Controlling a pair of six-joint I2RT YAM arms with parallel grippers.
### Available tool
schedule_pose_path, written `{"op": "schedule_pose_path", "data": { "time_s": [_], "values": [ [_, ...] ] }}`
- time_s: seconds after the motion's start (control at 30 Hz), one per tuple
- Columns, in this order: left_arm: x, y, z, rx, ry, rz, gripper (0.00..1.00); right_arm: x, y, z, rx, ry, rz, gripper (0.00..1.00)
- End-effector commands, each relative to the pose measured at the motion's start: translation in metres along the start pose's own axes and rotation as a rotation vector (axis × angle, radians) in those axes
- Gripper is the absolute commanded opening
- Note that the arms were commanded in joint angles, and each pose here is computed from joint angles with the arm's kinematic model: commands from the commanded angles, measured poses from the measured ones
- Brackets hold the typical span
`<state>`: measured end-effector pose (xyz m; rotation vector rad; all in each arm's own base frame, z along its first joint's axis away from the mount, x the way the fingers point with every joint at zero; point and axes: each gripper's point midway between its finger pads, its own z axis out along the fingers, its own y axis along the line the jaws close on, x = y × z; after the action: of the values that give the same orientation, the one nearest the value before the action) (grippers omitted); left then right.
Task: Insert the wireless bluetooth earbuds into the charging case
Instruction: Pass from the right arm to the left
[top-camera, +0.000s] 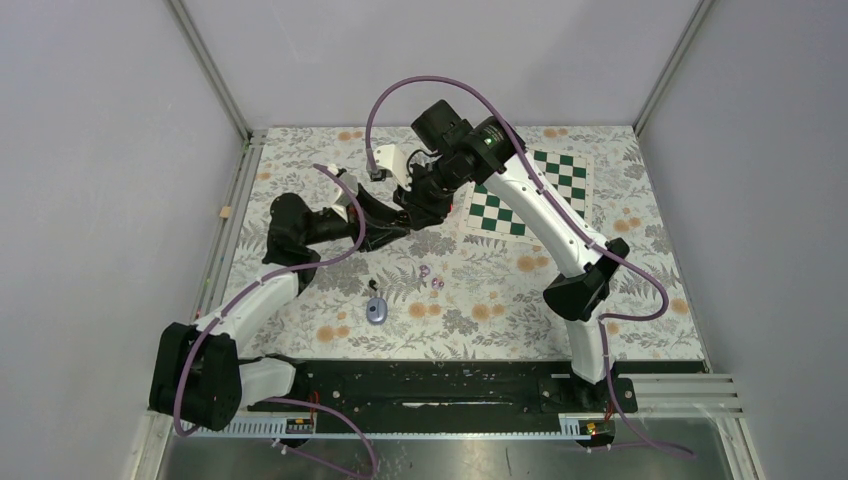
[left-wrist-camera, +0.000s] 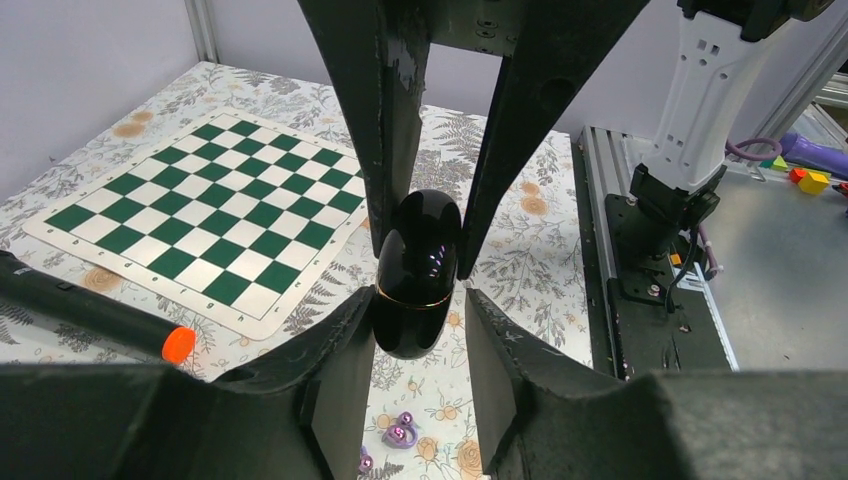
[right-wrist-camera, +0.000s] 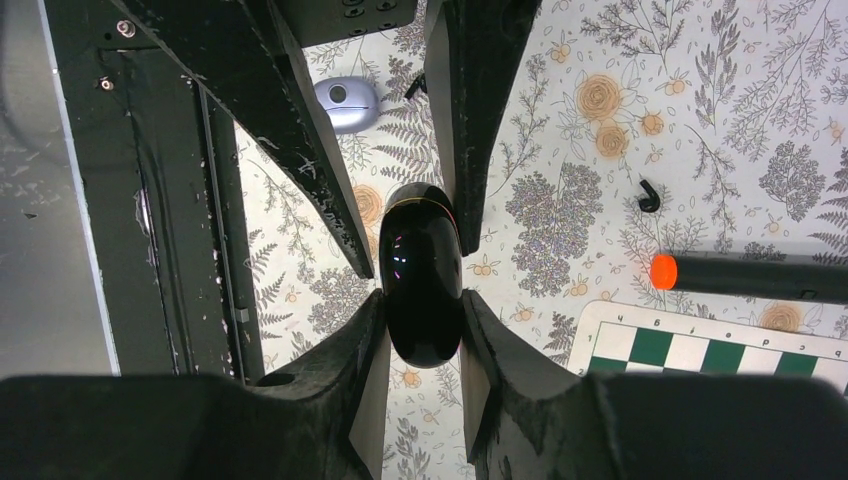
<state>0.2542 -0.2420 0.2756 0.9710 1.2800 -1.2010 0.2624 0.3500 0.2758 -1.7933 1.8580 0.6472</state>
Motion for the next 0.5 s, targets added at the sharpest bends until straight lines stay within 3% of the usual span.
{"op": "schedule_pose_path", "data": {
  "time_s": [0.0, 0.2, 0.3, 0.4, 0.47],
  "values": [
    [-0.0029, 0.0007, 0.0023, 0.003, -0.016, 0.046, 0.38, -0.016, -0.0002, -0.0118, 0.04, -0.052, -0.018, 0.0],
    [-0.0042, 0.001, 0.0037, 0.002, -0.022, 0.043, 0.3, -0.0137, 0.001, -0.008, 0.029, -0.045, 0.007, 0.0],
    [-0.0072, 0.0009, 0.005, 0.005, -0.041, 0.023, 0.17, -0.0148, 0.0017, -0.0057, 0.023, -0.05, 0.031, 0.02],
    [-0.0056, 0.0004, 0.0055, 0.01, -0.044, 0.008, 0.0, -0.0151, -0.0006, -0.0039, 0.033, -0.05, 0.052, 0.13],
    [-0.0036, -0.0011, 0.0053, 0.022, -0.038, 0.018, 0.0, -0.0146, -0.0053, -0.0034, 0.056, -0.045, 0.06, 0.28]
  ]
}}
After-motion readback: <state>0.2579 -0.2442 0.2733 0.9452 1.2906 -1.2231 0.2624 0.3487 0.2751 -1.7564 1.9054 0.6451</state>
